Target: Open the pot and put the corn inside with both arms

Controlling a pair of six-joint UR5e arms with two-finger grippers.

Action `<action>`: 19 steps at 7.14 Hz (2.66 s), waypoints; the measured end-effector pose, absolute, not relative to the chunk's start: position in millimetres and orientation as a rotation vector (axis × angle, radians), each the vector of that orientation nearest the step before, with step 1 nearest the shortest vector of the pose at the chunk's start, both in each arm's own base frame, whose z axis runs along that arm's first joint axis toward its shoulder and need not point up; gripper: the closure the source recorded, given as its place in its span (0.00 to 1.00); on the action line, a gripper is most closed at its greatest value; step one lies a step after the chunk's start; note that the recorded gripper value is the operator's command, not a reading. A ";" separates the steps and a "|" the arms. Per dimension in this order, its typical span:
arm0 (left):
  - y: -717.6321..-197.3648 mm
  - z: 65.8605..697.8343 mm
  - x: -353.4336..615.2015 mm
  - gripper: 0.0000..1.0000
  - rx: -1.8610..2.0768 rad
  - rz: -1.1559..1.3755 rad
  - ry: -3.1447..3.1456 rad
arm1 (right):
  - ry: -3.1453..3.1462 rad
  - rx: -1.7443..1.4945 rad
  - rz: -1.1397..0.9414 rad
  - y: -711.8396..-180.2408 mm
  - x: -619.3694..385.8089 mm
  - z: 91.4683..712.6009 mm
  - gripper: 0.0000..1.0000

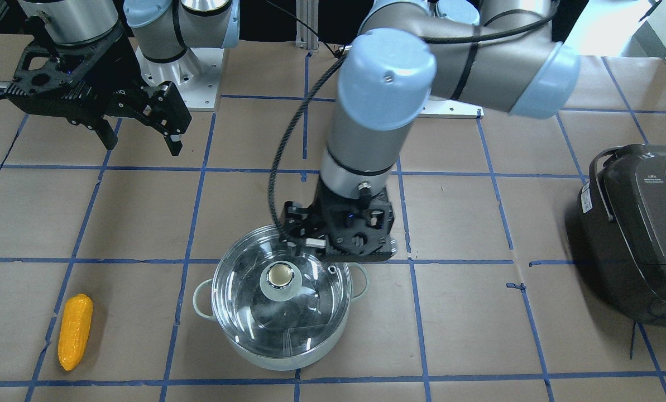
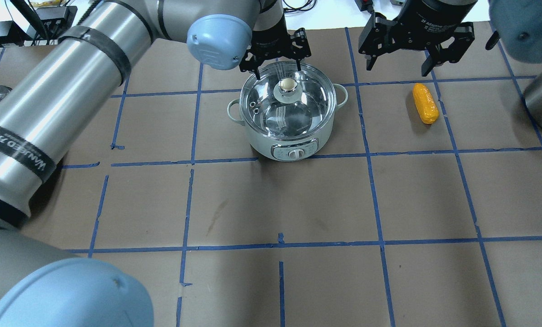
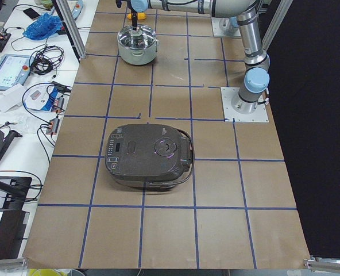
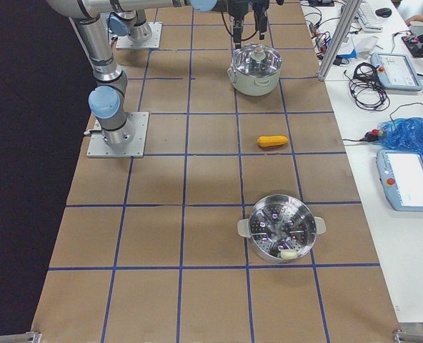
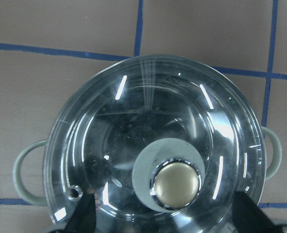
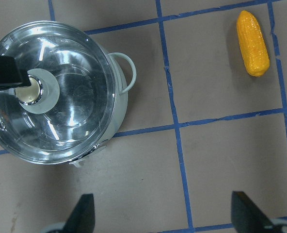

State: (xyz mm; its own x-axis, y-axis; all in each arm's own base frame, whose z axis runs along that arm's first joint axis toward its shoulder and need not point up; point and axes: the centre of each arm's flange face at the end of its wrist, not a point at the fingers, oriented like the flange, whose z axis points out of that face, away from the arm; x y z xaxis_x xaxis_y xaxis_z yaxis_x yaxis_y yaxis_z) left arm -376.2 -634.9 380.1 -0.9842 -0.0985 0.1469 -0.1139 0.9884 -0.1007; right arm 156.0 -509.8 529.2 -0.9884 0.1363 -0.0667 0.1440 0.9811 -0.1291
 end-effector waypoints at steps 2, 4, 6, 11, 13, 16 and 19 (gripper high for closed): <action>-634.8 358.1 -384.2 0.02 0.163 0.133 -2.998 | 3.069 0.213 -0.207 -509.0 157.1 529.6 0.00; -632.5 347.2 -383.7 0.17 0.164 0.110 -3.009 | 3.069 0.212 -0.207 -508.9 157.5 529.7 0.00; -631.9 345.1 -383.7 0.61 0.160 0.104 -3.011 | 3.070 0.210 -0.207 -508.2 158.0 529.6 0.00; -629.7 364.8 -381.9 0.85 0.150 0.145 -3.004 | 3.073 0.194 -0.195 -505.8 163.8 526.2 0.00; -620.1 420.8 -357.0 0.85 0.106 0.194 -3.004 | 3.074 0.189 -0.195 -504.8 165.3 526.3 0.00; -661.8 447.6 -170.4 0.91 -0.075 0.174 -3.071 | 3.076 0.182 -0.187 -503.7 166.7 525.8 0.00; -680.1 360.5 -46.7 0.92 -0.102 0.106 -3.123 | 3.073 0.179 -0.197 -503.7 167.5 529.1 0.00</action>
